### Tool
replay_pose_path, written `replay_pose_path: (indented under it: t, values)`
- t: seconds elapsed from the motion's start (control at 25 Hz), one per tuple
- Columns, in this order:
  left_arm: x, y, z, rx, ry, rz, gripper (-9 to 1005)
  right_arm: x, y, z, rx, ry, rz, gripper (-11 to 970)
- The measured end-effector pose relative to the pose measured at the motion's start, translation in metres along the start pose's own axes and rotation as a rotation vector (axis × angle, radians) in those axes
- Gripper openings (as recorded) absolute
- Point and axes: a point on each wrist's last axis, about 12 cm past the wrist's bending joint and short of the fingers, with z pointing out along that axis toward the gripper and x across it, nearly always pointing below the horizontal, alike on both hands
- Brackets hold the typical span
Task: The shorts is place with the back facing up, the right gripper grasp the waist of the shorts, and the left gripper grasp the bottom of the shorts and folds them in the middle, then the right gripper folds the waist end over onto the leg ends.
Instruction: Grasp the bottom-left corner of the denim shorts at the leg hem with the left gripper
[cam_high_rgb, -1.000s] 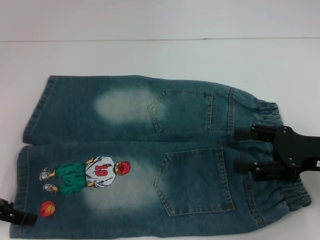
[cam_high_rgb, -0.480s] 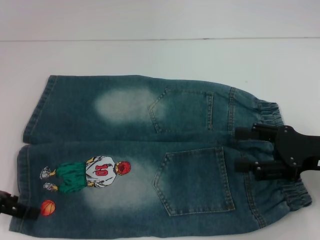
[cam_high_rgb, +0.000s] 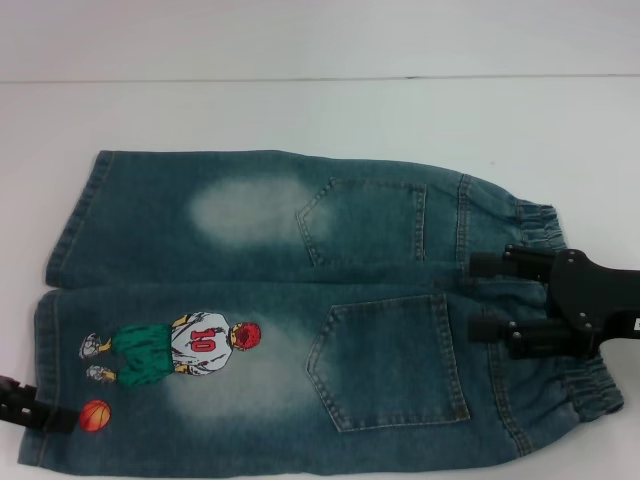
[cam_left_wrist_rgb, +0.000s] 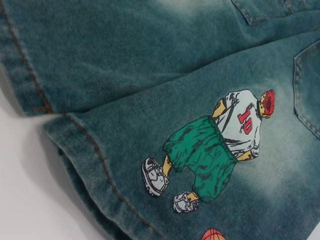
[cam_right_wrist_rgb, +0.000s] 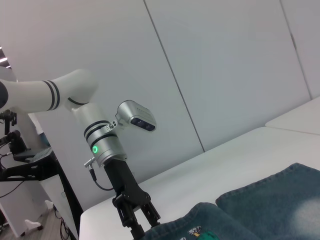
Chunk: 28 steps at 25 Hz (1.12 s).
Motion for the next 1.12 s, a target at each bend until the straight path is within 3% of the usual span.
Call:
replay_pose_path:
  t: [1.12]
  values:
    - [0.004,-0.0021,0.001,0.019,0.02,-0.004,842,0.0006,0.0003,-0.0014,0.006,-0.008,0.002,942]
